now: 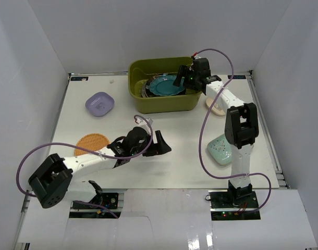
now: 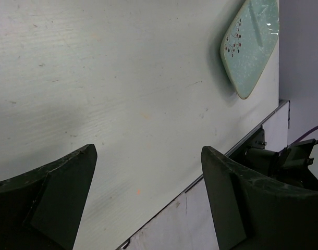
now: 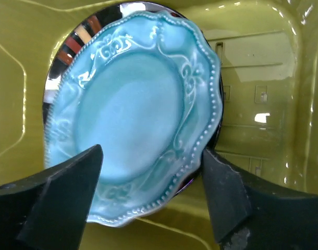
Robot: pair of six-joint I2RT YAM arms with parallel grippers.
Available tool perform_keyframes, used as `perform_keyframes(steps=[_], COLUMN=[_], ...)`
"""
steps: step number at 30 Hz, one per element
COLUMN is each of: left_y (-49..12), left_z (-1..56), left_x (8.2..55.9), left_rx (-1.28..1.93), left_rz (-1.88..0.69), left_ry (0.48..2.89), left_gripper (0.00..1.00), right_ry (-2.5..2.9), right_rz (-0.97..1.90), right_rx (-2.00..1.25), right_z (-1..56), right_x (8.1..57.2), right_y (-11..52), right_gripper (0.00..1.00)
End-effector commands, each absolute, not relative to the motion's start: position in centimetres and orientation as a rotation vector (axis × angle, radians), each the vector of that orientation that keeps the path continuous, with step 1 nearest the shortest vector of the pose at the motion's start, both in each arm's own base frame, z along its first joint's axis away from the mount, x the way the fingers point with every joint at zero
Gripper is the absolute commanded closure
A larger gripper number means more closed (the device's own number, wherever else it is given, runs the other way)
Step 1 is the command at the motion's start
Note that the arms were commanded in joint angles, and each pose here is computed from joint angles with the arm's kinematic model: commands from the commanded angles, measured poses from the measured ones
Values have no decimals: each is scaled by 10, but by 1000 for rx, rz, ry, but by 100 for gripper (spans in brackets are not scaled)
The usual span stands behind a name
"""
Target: Place the plates into the plastic bin on the countertop
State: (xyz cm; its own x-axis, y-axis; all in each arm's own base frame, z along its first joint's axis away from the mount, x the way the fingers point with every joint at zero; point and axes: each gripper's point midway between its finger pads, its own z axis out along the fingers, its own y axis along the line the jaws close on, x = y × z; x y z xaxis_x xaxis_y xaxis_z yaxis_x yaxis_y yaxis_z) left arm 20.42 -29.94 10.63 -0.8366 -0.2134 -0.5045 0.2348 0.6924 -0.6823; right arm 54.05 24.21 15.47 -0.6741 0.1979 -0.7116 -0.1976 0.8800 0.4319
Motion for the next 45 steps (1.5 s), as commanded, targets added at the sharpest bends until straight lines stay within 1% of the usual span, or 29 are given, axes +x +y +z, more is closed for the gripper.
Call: perform_keyframes(steps=[1,3,5,8,9,11,13,15,16,17,18,20,21,22,23,24,25,26,28,29,32,35,36,38,39,41,42,44,45], left_y=[-329,-345,-355,-377,-384,-403,-420,-442,-450,-462,-468,-485,-490,-494,-505,-510,-513,-523,-529,-532,-546,-554,-554,-551,-549,-540,-536,-520,-518], left_z=[128,121,118,111,99,104,92,99,87,95,94,89,88,84,79,76,69,63,51,33,29,17,13,11,17,14,28,25,36], left_x=[213,210,208,206,201,202,196,195,194,196,197,203,206,210,216,220,223,229,233,232,239,244,246,248,252,250,258,253,251], left_rx=[52,86,112,154,181,210,262,296,314,321,329,335,341,351,359,370,392,398,424,446,476,495,492,493,481,479,446,437,415], left_rz=[-1096,-1087,-1086,-1082,-1070,-1091,-1090,-1130,-1128,-1153,-1157,-1173,-1173,-1155,-1146,-1133,-1104,-1095,-1064,-1043,-1044,-1018,-1006,-984,-973,-947,-926,-901,-943], left_ry=[2273,2298,2309,2328,2357,2343,2370,2350,2370,2346,2341,2333,2328,2325,2326,2324,2329,2332,2349,2377,2367,2375,2375,2370,2349,2354,2318,2330,2314], left_gripper=[9,9,9,9,9,9,9,9,9,10,10,13,15,16,17,17,17,17,17,18,21,34,47,64,83,99,100,100,100], right_ry=[2050,2023,2005,1959,1948,1892,1841,1795,1781,1766,1723,1693,1642,1673,1668,1626,1656,1633,1666,1674,1665,1651,1649,1648,1641,1604,1625,1617,1633], right_rz=[613,605,601,623,624,644,644,643,652,666,684,742,767,798,812,832,848,860,861,859,877,870,861,849,846,837,827,829,830], right_rx=[-62,-71,-79,-111,-123,-144,-156,-156,-151,-143,-139,-126,-126,-122,-117,-121,-127,-131,-129,-129,-135,-129,-124,-121,-121,-114,-104,-109,-111], right_z=[230,246,256,281,286,314,335,352,356,358,362,360,374,351,348,357,337,341,324,320,314,314,313,315,317,328,324,328,325], right_x=[541,537,533,521,517,502,482,455,445,434,412,389,369,359,350,334,326,314,303,298,280,266,265,261,259,256,254,250,249], right_y=[242,240,237,236,235,233,225,213,209,205,199,197,191,193,191,187,188,185,182,180,176,169,167,164,162,158,156,155,155], right_gripper=[13,6,2,6,8,9,6,0,4,10,13,20,23,25,27,27,27,27,27,27,27,27,27,27,27,27,27,27,26])
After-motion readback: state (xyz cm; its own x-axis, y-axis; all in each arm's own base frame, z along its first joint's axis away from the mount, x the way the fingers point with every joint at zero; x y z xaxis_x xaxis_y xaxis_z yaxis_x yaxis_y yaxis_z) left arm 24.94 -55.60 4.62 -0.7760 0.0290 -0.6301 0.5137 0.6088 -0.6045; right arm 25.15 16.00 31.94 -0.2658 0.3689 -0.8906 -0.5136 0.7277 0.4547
